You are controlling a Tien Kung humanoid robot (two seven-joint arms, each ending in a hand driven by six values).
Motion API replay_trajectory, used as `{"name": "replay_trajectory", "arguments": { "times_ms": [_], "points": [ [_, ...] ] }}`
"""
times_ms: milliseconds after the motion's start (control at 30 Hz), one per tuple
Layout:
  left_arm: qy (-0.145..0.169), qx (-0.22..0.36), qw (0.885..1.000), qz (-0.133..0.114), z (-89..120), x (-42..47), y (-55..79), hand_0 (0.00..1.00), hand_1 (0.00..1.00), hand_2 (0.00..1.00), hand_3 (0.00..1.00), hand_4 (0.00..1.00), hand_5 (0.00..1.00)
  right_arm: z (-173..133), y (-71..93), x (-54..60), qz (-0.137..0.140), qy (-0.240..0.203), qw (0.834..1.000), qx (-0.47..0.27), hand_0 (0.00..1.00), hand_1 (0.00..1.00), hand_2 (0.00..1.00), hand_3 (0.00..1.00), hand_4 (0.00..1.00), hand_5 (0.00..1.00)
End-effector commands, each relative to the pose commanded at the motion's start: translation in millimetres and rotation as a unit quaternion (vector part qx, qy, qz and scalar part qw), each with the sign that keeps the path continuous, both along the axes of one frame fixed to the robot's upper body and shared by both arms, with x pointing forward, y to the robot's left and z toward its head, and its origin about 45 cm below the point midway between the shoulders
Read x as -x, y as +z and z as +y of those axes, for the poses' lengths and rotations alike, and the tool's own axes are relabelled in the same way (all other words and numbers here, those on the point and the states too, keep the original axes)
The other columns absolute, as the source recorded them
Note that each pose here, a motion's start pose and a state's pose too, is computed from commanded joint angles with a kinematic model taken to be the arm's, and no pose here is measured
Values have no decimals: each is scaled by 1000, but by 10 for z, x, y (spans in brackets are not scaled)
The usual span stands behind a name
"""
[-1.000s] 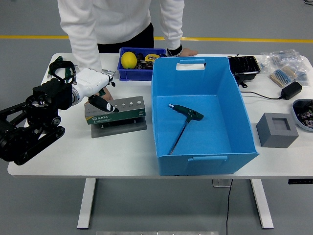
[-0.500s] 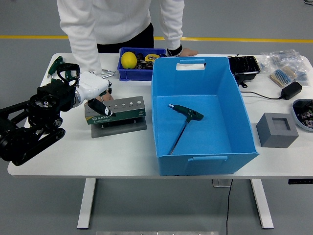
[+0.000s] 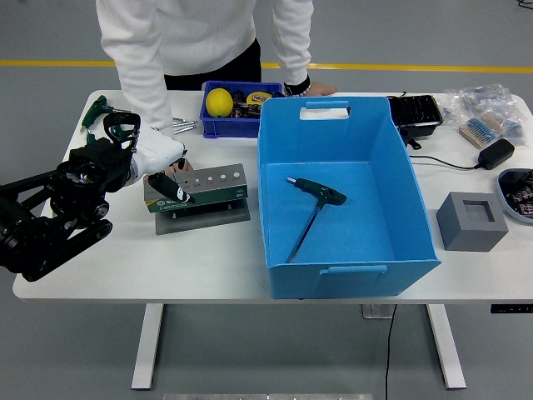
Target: Lift tool from toolbox,place it in box,lift tool from toolbox,place it in box
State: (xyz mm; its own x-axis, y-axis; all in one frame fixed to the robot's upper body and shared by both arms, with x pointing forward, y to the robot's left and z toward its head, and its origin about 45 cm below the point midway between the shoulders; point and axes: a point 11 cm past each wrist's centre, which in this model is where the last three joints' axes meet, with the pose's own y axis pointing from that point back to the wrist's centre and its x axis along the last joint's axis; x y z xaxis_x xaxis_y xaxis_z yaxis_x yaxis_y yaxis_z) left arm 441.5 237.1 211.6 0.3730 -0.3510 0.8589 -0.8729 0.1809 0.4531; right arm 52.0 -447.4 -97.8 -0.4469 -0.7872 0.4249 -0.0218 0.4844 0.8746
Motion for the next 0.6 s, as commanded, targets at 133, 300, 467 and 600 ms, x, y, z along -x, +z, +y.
{"name": "replay_trajectory", "arguments": {
  "times_ms": [133, 300, 467, 600],
  "points": [
    [2, -2, 1000, 3, 7, -11, -5, 882, 614, 607, 594, 998, 743, -1, 1, -2, 0, 0, 1000, 0, 701, 673, 721, 551, 786, 689],
    [5, -4, 1000, 6, 2, -14, -3, 885, 614, 605, 566, 998, 751, -1, 1, -2, 0, 0, 1000, 0, 701, 673, 720, 551, 786, 689],
    [4, -11, 1000, 7, 7, -23, -14, 892, 613, 607, 546, 998, 761, -2, 2, -7, 0, 1, 1000, 0, 701, 673, 721, 551, 786, 689],
    [7, -22, 1000, 10, 42, -28, -35, 893, 614, 604, 526, 995, 768, -4, 3, -10, 0, 1, 1000, 0, 702, 673, 721, 551, 787, 689]
  ]
}}
